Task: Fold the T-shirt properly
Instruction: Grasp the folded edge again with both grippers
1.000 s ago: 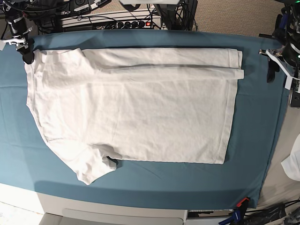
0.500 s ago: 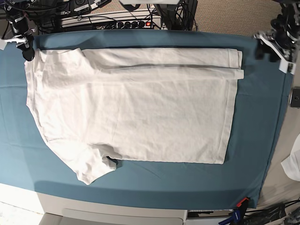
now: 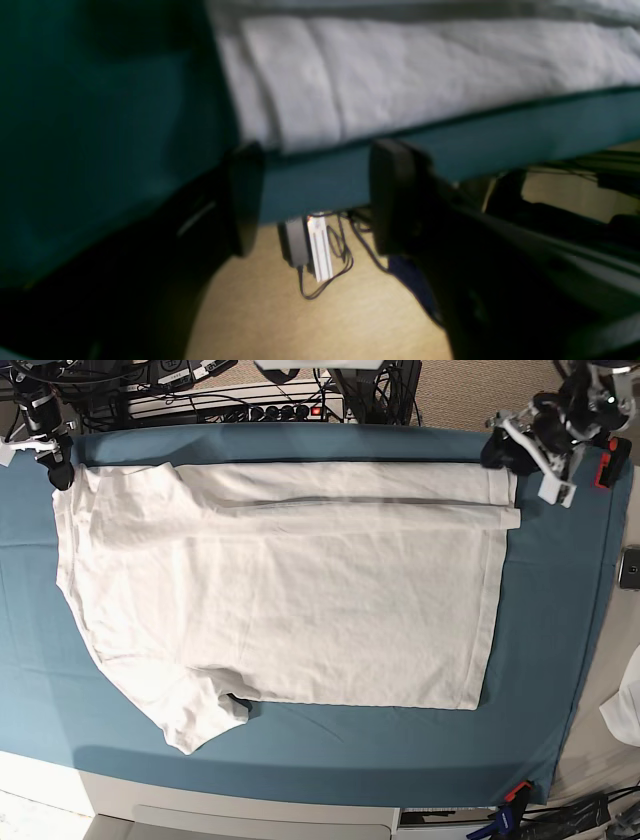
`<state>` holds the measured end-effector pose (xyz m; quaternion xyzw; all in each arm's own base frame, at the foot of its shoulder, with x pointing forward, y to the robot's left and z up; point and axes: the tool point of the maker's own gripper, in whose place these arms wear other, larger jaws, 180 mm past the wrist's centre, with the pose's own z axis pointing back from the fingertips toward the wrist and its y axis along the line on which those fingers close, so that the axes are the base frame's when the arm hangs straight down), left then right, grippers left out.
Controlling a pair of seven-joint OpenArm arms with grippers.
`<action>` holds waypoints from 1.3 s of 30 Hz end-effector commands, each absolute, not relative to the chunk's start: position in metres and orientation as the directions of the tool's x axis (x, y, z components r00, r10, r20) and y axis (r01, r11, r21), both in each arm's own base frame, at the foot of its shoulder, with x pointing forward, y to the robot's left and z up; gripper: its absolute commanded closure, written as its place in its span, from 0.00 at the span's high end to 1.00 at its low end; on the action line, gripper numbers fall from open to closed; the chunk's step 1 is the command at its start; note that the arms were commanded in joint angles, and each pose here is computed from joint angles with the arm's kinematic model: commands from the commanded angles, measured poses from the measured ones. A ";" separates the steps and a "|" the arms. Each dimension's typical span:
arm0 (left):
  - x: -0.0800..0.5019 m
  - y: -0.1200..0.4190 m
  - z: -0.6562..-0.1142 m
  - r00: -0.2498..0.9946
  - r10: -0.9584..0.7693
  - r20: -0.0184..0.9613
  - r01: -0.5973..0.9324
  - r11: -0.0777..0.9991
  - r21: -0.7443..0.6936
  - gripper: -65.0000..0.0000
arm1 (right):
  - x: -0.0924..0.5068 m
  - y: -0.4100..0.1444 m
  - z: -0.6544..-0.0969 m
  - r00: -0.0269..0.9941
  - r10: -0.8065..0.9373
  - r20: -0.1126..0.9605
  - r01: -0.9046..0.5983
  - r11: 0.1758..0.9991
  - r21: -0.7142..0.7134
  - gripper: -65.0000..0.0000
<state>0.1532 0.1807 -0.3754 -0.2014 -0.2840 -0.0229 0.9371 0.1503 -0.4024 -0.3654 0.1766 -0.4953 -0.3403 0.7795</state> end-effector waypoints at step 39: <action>0.160 0.200 -0.392 0.849 0.069 0.523 0.118 0.941 -0.316 0.39 | 0.155 -0.412 -0.349 0.253 -0.677 0.691 0.329 0.732 0.597 0.03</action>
